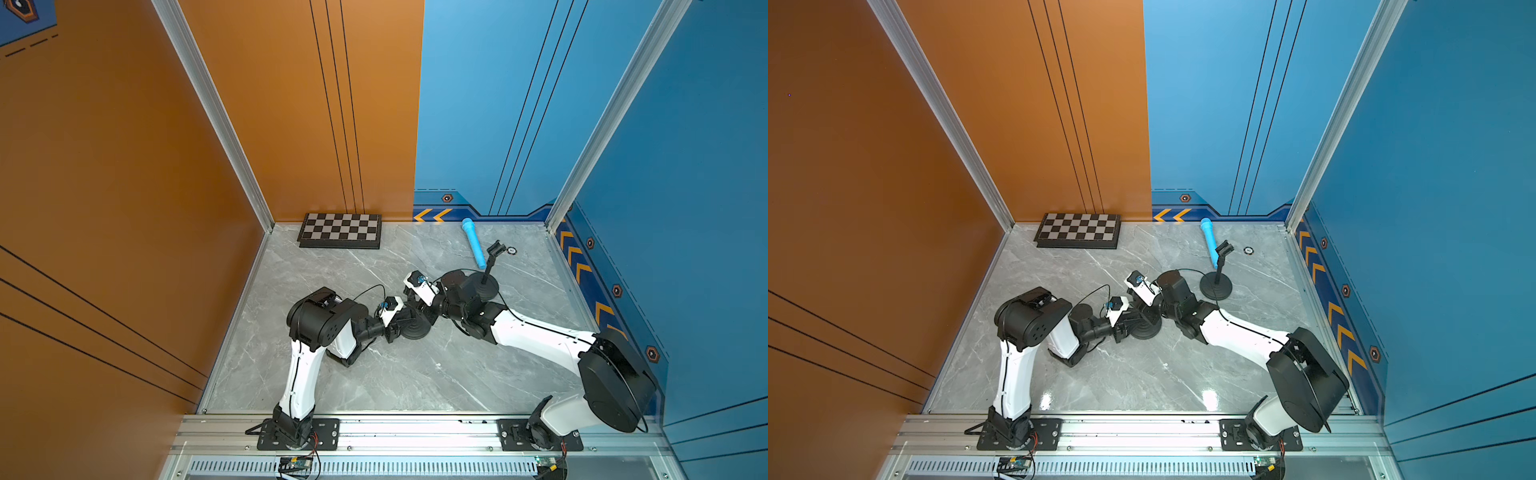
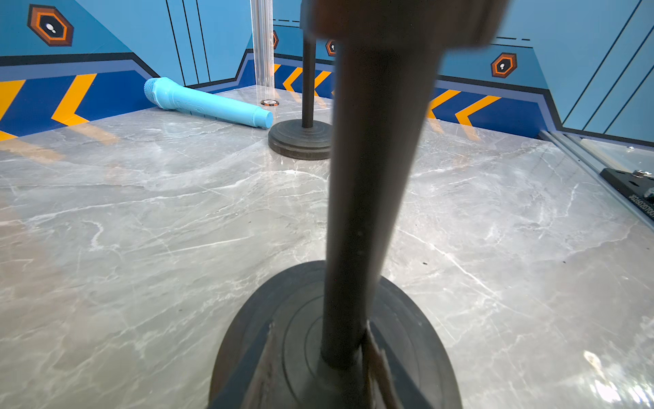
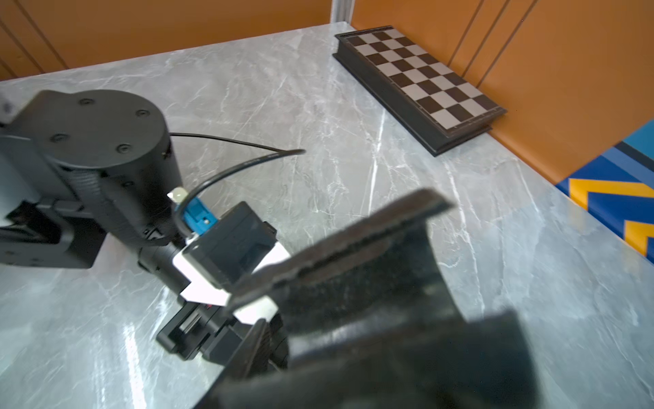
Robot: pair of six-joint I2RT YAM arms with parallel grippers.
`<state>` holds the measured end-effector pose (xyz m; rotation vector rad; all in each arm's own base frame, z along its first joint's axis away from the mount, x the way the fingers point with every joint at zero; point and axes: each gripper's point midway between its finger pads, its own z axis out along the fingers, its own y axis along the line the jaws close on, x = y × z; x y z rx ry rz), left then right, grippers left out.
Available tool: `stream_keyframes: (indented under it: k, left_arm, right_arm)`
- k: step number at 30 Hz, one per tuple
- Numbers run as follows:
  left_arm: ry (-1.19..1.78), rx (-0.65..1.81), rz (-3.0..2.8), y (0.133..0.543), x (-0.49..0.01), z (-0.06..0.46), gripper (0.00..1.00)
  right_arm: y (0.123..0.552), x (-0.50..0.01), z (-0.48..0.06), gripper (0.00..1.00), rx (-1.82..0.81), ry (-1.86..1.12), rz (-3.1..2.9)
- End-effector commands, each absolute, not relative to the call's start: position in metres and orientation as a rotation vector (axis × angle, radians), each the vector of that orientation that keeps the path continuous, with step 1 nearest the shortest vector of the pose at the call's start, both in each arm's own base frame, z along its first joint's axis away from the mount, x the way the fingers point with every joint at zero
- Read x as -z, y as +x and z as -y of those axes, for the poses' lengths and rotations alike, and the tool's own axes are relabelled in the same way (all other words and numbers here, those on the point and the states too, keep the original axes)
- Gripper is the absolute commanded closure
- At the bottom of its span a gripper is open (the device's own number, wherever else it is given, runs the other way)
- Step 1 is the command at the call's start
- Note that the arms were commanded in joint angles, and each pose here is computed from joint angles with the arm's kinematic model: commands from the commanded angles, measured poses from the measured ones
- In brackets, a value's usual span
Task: Assemble a microphone stand
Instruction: Screw the microphone stand pole into the microphone stand base.
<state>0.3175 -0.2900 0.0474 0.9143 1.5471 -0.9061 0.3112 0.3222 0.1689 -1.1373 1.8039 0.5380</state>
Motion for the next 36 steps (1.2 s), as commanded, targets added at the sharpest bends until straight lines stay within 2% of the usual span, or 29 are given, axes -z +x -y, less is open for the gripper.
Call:
stream_keyframes:
  k: [1,4,8,13,18,21,27,36]
  left_arm:
    - [0.912,0.939,-1.778,0.301,0.007,0.282,0.59]
    - [0.913,0.936,-1.781,0.301,0.008,0.281,0.59]
    - [0.912,0.931,-1.782,0.301,0.008,0.281,0.59]
    - [0.91,0.93,-1.785,0.301,0.009,0.281,0.59]
    - [0.907,0.926,-1.788,0.302,0.01,0.28,0.59]
    - [0.907,0.927,-1.79,0.301,0.01,0.28,0.59]
    - [0.912,0.954,-1.756,0.3,-0.003,0.286,0.59]
    - [0.922,0.974,-1.542,0.302,-0.083,0.31,0.6]
  right_arm:
    - [0.295,-0.161,-0.325,0.52,-0.676,-1.308,-1.792]
    - [0.309,-0.161,-0.328,0.57,-0.659,-1.276,-1.801]
    - [0.328,-0.163,-0.327,0.81,-0.61,-1.157,-1.828]
    - [0.338,-0.162,-0.307,1.0,-0.437,-0.969,-1.845]
    - [0.337,-0.156,-0.283,1.0,-0.238,-0.659,-1.814]
    - [0.329,-0.144,-0.278,1.0,-0.089,-0.595,-1.784]
    - [0.317,-0.12,-0.285,1.0,-0.065,-0.452,-1.799]
    - [0.31,-0.117,-0.303,1.0,-0.22,-0.432,-1.849]
